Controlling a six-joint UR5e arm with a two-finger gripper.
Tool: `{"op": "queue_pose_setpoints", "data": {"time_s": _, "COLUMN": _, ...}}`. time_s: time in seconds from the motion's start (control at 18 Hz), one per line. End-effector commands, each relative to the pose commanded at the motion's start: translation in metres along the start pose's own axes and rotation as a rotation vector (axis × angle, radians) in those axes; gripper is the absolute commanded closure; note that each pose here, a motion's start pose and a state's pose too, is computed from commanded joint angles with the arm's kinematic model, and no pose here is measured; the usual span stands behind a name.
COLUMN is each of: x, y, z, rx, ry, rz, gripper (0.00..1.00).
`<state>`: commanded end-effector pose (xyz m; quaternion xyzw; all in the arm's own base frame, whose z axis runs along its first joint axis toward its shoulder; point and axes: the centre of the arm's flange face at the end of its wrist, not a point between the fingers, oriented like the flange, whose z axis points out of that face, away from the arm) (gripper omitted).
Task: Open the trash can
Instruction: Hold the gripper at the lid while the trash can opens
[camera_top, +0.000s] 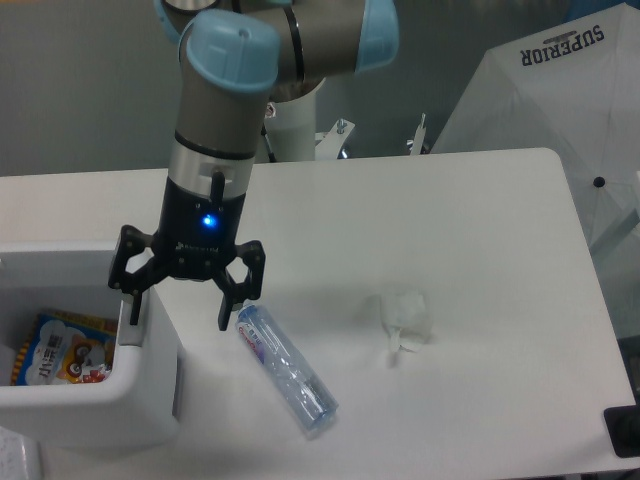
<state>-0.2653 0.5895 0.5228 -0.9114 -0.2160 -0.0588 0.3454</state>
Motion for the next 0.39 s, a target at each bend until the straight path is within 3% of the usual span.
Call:
{"op": "queue_pose_setpoints", "data": {"time_s": 0.22, "x": -0.026, "y": -0.008, "z": -0.027, "rx": 0.043, "ry": -0.042, "rz": 0.013, "gripper": 0.0}}
{"op": "queue_pose_setpoints", "data": {"time_s": 0.39, "x": -0.041, "y": -0.004, "z": -0.03, "rx": 0.025, "ry": -0.128, "rz": 0.055, "gripper": 0.0}}
